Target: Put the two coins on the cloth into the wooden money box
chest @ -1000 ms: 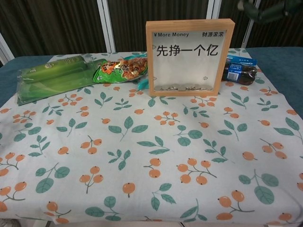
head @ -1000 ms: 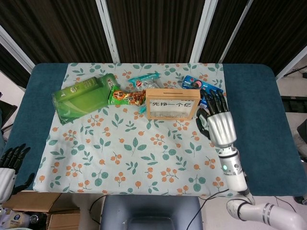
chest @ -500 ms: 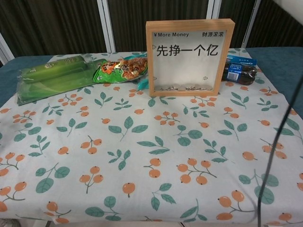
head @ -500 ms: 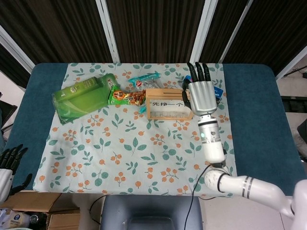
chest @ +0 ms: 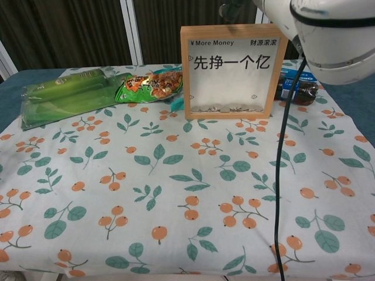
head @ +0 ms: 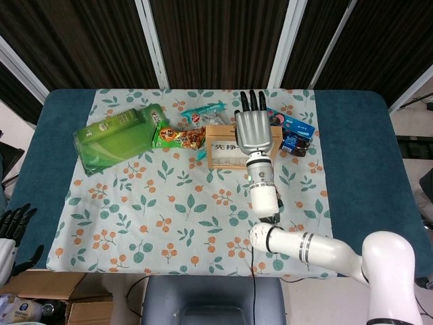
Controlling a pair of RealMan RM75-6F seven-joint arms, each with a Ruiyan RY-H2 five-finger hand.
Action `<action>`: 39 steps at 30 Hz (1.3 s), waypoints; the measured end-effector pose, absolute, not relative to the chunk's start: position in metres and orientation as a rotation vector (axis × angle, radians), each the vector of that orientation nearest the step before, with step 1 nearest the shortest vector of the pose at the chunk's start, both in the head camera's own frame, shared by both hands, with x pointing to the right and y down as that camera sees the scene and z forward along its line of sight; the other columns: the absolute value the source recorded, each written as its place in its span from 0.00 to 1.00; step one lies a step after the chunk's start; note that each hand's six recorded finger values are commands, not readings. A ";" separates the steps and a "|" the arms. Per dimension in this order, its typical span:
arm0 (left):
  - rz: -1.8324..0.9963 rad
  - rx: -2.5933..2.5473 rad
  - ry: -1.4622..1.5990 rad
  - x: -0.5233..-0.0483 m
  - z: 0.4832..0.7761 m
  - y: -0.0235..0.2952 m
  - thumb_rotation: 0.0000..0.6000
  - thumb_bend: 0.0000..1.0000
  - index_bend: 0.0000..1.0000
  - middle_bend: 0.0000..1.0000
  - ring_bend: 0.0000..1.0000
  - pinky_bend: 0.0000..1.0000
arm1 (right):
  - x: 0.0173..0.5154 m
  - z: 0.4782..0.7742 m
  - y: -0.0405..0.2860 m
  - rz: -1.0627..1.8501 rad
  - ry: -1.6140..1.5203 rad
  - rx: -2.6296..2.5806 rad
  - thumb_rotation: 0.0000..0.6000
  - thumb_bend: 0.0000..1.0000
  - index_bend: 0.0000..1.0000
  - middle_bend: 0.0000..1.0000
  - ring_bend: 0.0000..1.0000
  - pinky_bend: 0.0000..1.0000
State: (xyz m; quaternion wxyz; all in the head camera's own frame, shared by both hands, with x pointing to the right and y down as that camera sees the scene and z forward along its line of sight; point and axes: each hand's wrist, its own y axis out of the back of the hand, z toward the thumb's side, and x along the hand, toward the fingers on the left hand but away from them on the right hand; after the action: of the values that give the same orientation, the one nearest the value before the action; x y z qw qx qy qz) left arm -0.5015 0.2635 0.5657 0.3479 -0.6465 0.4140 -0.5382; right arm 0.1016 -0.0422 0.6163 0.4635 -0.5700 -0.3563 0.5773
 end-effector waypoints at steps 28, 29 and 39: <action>-1.402 -1.674 1.079 -0.504 0.567 0.263 1.00 0.37 0.00 0.00 0.00 0.03 | 0.114 0.633 -0.041 1.502 -0.782 -1.354 1.00 0.58 0.45 0.20 0.00 0.00; -1.402 -1.675 1.079 -0.504 0.567 0.263 1.00 0.37 0.00 0.00 0.00 0.03 | 0.114 0.633 -0.040 1.503 -0.781 -1.356 1.00 0.56 0.27 0.18 0.00 0.00; -1.389 -1.677 1.078 -0.502 0.566 0.260 1.00 0.37 0.00 0.00 0.00 0.03 | 0.126 0.606 -0.037 1.400 -0.868 -1.400 1.00 0.47 0.00 0.04 0.00 0.00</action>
State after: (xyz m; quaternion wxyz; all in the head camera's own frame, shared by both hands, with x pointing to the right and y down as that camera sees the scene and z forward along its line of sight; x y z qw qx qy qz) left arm -0.5017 0.2597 0.5656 0.3482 -0.6469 0.4159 -0.5360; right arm 0.1257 -0.0374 0.6059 0.4704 -0.5714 -0.3543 0.5716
